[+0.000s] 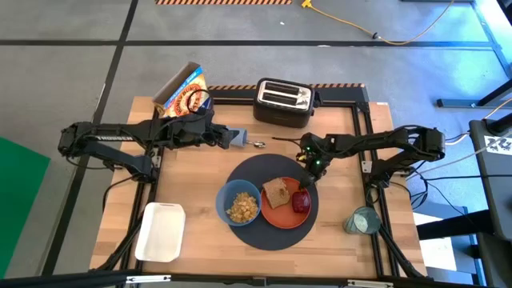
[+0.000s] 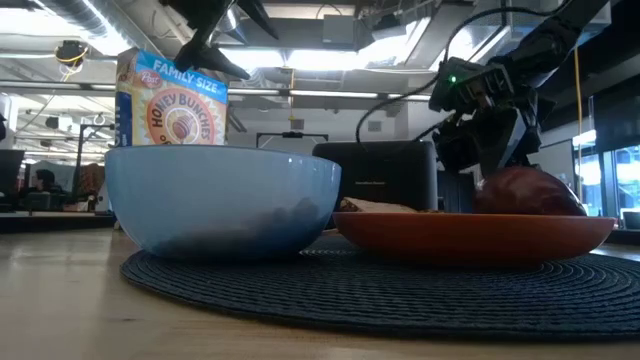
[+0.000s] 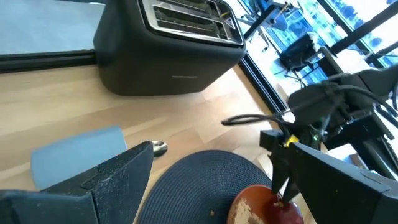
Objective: Arrange a breakfast setting
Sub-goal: Put the red apple from the white bin onto the orange plate
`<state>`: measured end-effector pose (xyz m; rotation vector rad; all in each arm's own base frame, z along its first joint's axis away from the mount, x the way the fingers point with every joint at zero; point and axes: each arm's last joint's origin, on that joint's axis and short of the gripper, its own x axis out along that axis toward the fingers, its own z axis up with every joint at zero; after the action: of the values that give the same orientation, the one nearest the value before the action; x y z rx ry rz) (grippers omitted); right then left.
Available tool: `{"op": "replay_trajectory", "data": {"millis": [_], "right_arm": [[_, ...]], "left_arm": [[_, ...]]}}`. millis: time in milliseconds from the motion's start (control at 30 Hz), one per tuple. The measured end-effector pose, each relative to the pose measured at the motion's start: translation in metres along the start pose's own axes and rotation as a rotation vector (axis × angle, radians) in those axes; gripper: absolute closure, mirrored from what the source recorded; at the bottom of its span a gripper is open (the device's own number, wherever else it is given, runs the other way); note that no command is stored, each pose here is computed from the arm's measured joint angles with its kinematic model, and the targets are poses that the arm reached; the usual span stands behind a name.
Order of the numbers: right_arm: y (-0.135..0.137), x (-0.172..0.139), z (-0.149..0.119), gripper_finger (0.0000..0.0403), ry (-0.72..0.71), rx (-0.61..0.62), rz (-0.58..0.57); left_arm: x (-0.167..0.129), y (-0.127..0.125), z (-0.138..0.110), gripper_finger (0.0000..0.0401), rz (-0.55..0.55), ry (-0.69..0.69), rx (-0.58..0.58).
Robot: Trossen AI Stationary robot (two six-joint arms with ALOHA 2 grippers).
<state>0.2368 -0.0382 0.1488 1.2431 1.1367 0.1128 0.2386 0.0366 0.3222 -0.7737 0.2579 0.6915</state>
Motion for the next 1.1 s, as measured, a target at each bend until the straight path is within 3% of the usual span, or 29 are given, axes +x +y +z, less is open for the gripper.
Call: {"op": "replay_trajectory", "data": {"millis": [267,633,967,1100], "right_arm": [[0.002,0.0031,0.001,0.0258,-0.063,0.01,-0.051],[0.0042,0.0061,-0.0026,0.0333,-0.02,0.008,-0.031],[0.0059,0.0105,-0.0052,0.031,-0.048,0.005,-0.078],[0.0058,0.0103,-0.0049,0.0321,-0.052,0.005,-0.081]], "left_arm": [[0.0012,0.002,0.0024,0.0035,0.01,-0.008,-0.006],[0.0011,0.0018,0.0021,0.0035,0.004,-0.001,-0.006],[0.0011,0.0015,0.0017,0.0035,-0.004,0.008,-0.003],[0.0011,0.0015,0.0017,0.0035,-0.004,0.008,-0.003]]}}
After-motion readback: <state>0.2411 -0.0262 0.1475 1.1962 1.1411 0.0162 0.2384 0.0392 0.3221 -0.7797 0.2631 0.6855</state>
